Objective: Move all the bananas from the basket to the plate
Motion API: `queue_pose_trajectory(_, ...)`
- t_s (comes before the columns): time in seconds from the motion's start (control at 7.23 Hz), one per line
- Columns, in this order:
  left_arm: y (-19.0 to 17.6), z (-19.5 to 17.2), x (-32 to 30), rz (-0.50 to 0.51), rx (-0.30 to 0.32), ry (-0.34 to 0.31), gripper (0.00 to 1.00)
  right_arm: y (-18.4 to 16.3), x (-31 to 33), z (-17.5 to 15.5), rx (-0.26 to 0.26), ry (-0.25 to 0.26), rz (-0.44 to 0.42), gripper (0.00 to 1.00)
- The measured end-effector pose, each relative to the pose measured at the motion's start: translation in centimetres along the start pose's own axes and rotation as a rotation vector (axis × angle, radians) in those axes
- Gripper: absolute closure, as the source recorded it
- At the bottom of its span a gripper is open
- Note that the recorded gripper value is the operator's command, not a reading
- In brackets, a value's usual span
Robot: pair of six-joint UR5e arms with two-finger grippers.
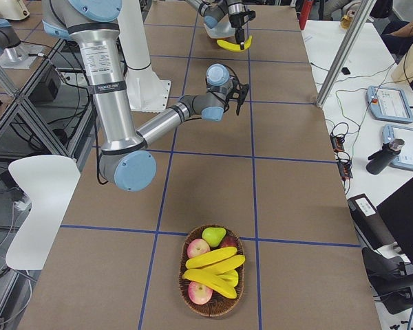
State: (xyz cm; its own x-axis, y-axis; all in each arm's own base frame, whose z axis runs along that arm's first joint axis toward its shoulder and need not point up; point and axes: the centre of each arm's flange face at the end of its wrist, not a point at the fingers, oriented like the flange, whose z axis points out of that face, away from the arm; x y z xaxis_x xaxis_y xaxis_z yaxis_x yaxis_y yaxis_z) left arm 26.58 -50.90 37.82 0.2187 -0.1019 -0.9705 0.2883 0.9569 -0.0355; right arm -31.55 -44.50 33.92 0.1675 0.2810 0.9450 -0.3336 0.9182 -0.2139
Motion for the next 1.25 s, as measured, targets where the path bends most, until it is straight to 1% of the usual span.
queue_pose_trajectory(0.14, -0.8, -2.8, -6.1, 0.047, 0.014, -0.078, 1.0, -0.8, 1.1, -0.4, 0.027, 0.014, -0.018, 0.0)
queue_pose_trajectory(0.28, -0.6, -5.2, -12.2, 0.097, 0.019, -0.163, 1.0, -1.3, 1.7, -0.5, 0.044, 0.024, -0.024, 0.0)
queue_pose_trajectory(0.42, 0.1, -7.0, -17.2, 0.119, 0.018, -0.246, 1.0, -1.6, 2.1, -0.4, 0.059, 0.031, -0.023, 0.0)
queue_pose_trajectory(0.69, 1.7, -8.7, -23.3, 0.097, 0.032, -0.381, 1.0, -2.0, 2.6, -0.1, 0.081, 0.044, -0.019, 0.0)
queue_pose_trajectory(0.83, 2.3, -9.2, -25.3, 0.086, 0.046, -0.432, 1.0, -2.2, 3.0, 0.2, 0.088, 0.053, -0.015, 0.0)
queue_pose_trajectory(0.97, 2.7, -9.3, -26.7, 0.076, 0.05, -0.462, 1.0, -2.4, 3.3, 0.5, 0.094, 0.059, -0.012, 0.0)
queue_pose_trajectory(1.25, 3.2, -8.9, -28.4, 0.061, 0.034, -0.489, 1.0, -2.6, 3.6, 0.9, 0.101, 0.066, -0.011, 0.0)
